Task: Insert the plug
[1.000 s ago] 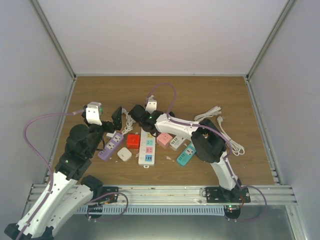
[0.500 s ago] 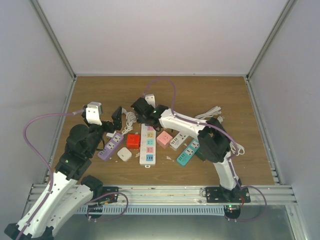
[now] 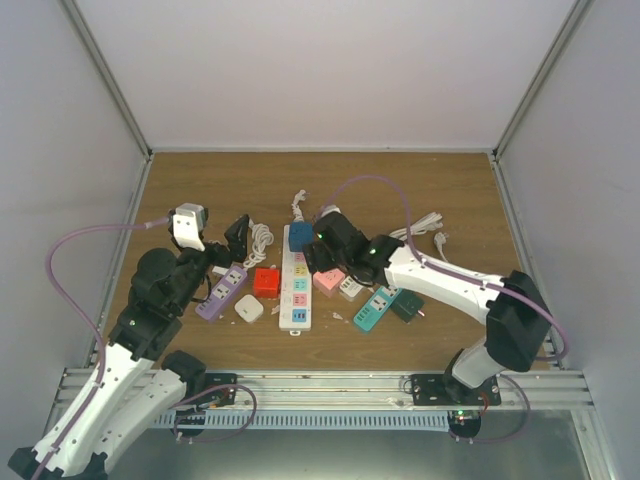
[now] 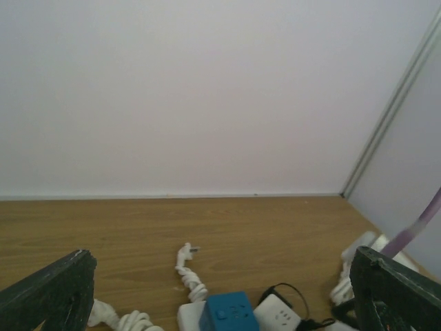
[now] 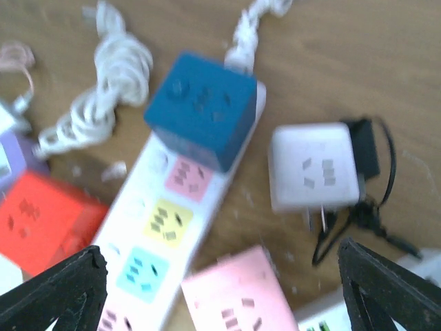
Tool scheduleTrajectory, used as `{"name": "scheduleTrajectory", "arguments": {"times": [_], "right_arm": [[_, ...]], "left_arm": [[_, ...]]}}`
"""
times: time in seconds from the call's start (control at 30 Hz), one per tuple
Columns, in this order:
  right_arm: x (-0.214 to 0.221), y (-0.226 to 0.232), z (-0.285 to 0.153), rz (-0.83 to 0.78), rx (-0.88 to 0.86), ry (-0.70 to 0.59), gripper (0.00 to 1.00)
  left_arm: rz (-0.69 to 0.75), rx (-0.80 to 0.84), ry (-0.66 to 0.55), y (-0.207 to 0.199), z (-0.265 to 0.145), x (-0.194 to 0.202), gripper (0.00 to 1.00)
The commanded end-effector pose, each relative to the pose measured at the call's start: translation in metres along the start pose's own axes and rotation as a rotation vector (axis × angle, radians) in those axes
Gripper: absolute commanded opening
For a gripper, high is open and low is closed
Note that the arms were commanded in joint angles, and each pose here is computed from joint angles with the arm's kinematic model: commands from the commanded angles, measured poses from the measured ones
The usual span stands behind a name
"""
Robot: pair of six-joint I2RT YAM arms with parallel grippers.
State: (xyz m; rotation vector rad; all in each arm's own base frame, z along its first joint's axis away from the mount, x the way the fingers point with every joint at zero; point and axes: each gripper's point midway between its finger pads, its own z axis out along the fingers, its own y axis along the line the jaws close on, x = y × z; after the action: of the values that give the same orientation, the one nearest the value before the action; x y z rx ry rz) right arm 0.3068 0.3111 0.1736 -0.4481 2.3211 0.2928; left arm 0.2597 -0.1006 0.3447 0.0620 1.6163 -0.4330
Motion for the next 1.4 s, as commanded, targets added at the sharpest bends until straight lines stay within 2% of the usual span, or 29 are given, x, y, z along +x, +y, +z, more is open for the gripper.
{"name": "scheduleTrajectory", "arguments": {"times": [0.0,0.07,0.17,0.27,0.5,0.87,1.03,1.37], "right_arm": [[0.044,-0.001,-0.002,-0.04,-0.074,0.097,0.89],[0.061,-0.001,0.002,-0.061,-0.098,0.141,0.87],[0.079,-0.003,0.01,-0.076,-0.099,0.204,0.78],[0.087,-0.008,0.017,-0.092,-0.069,0.227,0.79],[0.095,-0.009,0.036,-0.126,-0.07,0.265,0.85],[0.11,-0.007,0.056,-0.171,-0.071,0.32,0.75],[0.098,-0.005,0.05,-0.174,-0.081,0.271,0.61],[0.051,0.025,-0.002,-0.182,-0.369,-0.027,0.6]], "left_arm": [[-0.077,0.093,-0.044,-0.019,-0.005,-0.025,0.99],[-0.095,0.119,-0.028,-0.024,-0.005,-0.024,0.99],[-0.14,0.135,-0.01,-0.026,-0.003,-0.018,0.99],[-0.167,0.209,0.021,-0.038,0.0,-0.01,0.99],[-0.181,0.213,0.069,-0.04,0.01,0.0,0.99],[-0.182,0.184,0.079,-0.034,0.01,0.008,0.99],[-0.184,0.184,0.08,-0.034,0.009,0.009,0.99],[-0.191,0.185,0.116,-0.03,0.006,0.032,0.99]]}}
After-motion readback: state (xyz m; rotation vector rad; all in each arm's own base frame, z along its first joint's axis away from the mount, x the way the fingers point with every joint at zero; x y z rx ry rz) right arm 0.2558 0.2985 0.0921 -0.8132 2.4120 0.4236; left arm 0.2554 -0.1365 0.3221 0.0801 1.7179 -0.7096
